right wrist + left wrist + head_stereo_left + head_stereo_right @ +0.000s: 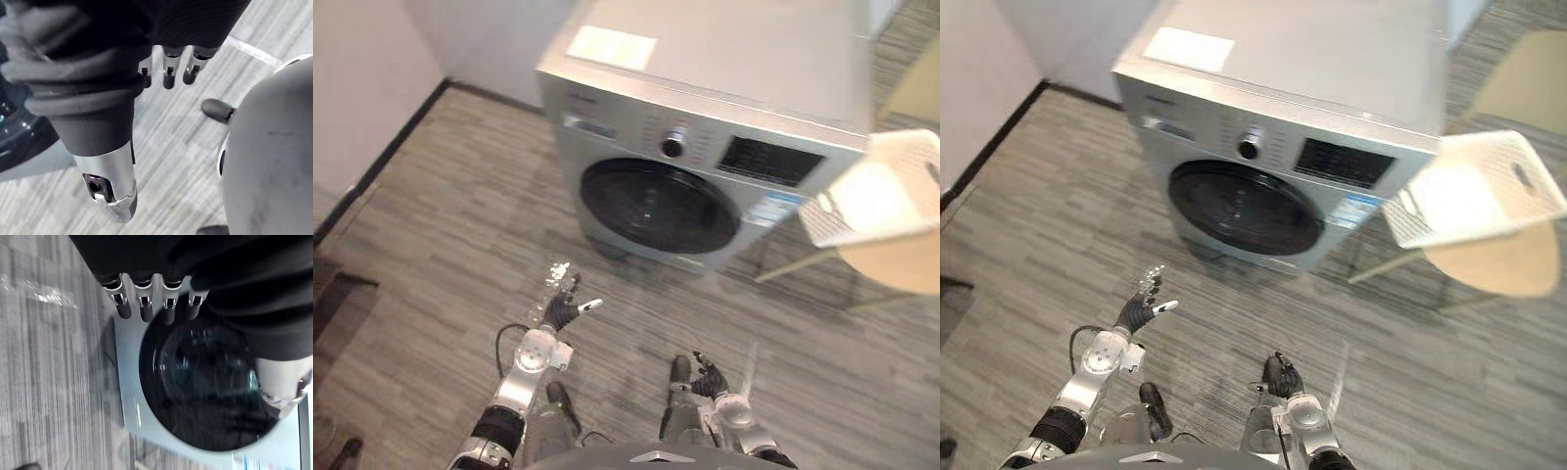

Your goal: Pick up the laundry basket with both hands and put the clothes into the washing machine.

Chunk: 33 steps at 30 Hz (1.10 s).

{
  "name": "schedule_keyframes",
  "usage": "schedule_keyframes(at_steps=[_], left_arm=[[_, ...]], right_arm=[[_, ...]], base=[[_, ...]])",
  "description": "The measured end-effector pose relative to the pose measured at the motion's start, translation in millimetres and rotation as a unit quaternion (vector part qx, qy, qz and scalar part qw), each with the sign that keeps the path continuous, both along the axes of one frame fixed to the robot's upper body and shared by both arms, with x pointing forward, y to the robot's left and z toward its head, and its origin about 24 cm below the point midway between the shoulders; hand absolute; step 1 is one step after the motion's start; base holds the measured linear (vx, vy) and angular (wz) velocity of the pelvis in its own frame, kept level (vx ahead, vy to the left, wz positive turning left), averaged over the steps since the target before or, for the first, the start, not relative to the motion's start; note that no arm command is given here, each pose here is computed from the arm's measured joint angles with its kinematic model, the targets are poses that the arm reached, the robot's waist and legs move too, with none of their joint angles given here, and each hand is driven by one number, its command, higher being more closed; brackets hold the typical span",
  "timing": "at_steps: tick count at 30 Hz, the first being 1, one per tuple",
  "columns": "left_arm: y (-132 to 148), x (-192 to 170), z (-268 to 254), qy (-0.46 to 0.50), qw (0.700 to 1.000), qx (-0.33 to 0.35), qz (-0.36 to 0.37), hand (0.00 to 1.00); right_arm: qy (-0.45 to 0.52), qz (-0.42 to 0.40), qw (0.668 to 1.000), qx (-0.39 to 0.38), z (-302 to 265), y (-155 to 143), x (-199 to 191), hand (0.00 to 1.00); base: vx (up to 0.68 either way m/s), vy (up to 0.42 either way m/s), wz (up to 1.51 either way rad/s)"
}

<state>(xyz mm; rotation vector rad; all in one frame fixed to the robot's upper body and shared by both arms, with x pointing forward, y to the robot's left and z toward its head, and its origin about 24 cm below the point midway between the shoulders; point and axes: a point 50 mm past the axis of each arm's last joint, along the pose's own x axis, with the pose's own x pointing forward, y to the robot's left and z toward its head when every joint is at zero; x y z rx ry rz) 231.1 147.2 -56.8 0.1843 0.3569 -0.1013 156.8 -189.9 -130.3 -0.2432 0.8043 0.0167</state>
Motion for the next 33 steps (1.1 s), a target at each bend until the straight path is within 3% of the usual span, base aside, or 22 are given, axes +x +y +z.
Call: schedule_keyframes(at_steps=[3, 8, 10, 13, 16, 19, 26, 31, 33], left_arm=[[22.7, -28.8, -24.3, 0.053, 0.994, -0.020, 0.091, 0.00], [44.6, -81.7, -55.1, 0.136, 0.974, -0.049, 0.177, 0.00], [59.1, -85.3, -57.7, 0.143, 0.966, -0.055, 0.210, 0.00], [55.4, -81.6, -59.7, 0.142, 0.958, -0.082, 0.235, 0.00], [35.1, -76.3, -62.4, 0.147, 0.954, -0.116, 0.233, 0.00], [17.2, -72.3, -61.2, 0.144, 0.956, -0.130, 0.218, 0.00], [27.2, -85.4, -64.4, 0.152, 0.948, -0.127, 0.250, 0.00], [21.2, -76.8, -62.2, 0.148, 0.957, -0.117, 0.221, 0.00], [28.8, -93.6, -73.3, 0.186, 0.955, -0.090, 0.213, 0.00]], right_arm=[[-0.002, -0.052, 0.999, 0.008, -1.1, -12.4, -8.6, 0.00], [-0.021, -0.121, 0.992, 0.011, 3.1, -35.0, -14.2, 0.00], [-0.002, -0.125, 0.992, 0.016, -2.6, -31.5, -29.0, 0.00], [0.008, -0.142, 0.990, 0.024, -4.8, -30.9, -45.3, 0.00], [0.040, -0.148, 0.988, 0.024, -10.5, -29.1, -71.3, 0.00], [0.032, -0.144, 0.989, 0.013, -6.5, -36.0, -66.8, 0.00], [0.026, -0.126, 0.992, 0.016, -5.3, -28.7, -64.8, 0.00], [0.038, -0.139, 0.989, 0.021, -9.2, -28.3, -68.4, 0.00], [0.056, -0.139, 0.988, 0.028, -15.3, -23.6, -72.7, 0.00]], base=[[0.18, 0.283, 0.68], [0.37, 0.361, 0.72], [0.52, 0.095, 1.31], [0.51, -0.021, 1.39], [0.58, -0.102, 1.65], [0.49, -0.147, 1.06], [0.33, -0.125, 0.49], [0.28, 0.151, 0.50], [0.25, 0.208, -0.06]])
